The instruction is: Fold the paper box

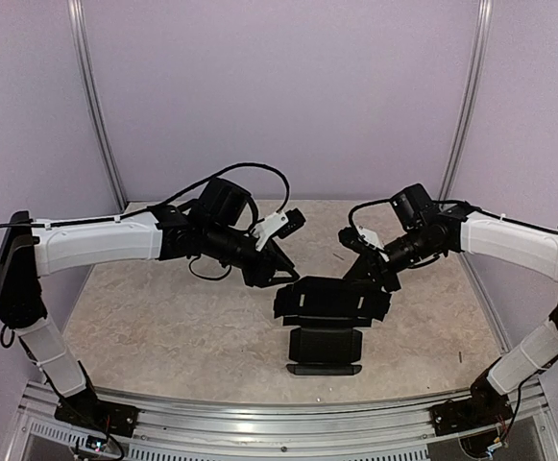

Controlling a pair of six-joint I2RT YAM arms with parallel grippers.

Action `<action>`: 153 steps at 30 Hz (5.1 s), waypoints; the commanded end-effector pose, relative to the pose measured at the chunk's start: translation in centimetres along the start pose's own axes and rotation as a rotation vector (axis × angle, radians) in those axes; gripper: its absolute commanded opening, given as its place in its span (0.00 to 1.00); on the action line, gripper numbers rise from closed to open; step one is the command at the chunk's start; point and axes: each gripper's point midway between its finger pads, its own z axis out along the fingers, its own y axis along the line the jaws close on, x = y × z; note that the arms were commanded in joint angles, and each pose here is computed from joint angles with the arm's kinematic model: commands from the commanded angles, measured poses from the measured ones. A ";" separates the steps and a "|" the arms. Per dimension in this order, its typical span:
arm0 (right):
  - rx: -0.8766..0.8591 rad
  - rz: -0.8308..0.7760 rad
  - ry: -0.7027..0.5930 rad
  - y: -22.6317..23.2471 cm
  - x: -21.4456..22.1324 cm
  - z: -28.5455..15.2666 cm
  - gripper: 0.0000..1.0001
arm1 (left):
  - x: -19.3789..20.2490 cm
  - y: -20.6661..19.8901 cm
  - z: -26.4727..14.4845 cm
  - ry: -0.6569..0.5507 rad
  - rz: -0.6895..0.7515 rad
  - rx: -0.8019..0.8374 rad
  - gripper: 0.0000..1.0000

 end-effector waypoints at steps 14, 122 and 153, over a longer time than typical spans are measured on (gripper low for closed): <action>-0.077 0.015 -0.027 1.3 -0.4 0.4 0.00 | -0.2 -2.0 3.3 0.027 0.074 0.118 0.31; 0.106 0.162 -0.014 -0.5 4.1 -7.2 0.22 | 1.9 -7.8 3.2 -0.038 0.125 0.249 0.00; -0.128 0.072 0.030 5.4 2.3 -4.3 0.35 | 2.0 -4.9 3.7 -0.064 0.060 0.205 0.00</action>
